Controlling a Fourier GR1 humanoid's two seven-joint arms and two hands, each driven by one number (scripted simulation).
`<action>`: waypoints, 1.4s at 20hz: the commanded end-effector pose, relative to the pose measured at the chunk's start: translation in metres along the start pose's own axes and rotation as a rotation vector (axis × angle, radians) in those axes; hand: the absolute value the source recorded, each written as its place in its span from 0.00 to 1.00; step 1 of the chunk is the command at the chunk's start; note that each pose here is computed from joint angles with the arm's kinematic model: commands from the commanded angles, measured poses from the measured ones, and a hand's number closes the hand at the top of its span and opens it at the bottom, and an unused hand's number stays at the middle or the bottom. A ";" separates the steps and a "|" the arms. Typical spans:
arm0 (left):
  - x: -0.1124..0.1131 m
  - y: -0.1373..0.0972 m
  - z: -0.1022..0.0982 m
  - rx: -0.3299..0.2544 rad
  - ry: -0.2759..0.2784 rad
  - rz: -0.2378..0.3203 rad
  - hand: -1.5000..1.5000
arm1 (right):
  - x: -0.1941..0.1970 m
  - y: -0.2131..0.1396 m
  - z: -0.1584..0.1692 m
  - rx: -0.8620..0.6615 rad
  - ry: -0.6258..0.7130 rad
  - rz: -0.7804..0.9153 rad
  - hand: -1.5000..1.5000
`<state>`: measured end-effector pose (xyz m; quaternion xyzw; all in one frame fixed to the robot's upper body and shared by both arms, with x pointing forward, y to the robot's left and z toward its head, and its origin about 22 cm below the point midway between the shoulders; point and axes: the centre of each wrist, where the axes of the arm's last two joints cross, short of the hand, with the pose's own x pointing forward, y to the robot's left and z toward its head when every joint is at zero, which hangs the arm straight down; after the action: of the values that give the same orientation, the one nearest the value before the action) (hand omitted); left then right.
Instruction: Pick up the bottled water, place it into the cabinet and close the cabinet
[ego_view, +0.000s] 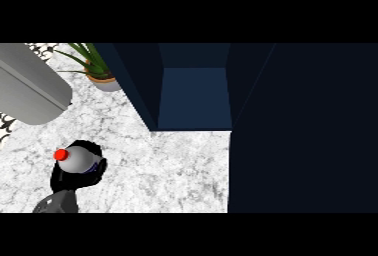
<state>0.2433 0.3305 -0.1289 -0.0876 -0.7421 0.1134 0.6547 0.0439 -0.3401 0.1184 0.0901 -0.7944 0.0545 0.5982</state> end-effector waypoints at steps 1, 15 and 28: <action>-0.005 -0.026 -0.007 0.027 -0.061 -0.011 1.00 | 0.036 0.032 -0.011 0.032 -0.074 -0.033 0.00; 0.036 -0.137 -0.047 -0.136 -0.052 -0.014 1.00 | 0.049 0.034 -0.009 0.050 -0.061 -0.016 0.00; 0.067 -0.239 -0.081 -0.063 -0.092 -0.131 1.00 | 0.042 0.019 -0.003 0.059 -0.092 -0.035 0.00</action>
<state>0.3065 0.1407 -0.0041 -0.0810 -0.7769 0.0551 0.6219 0.0439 -0.3528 0.1301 0.0867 -0.7955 0.0643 0.5962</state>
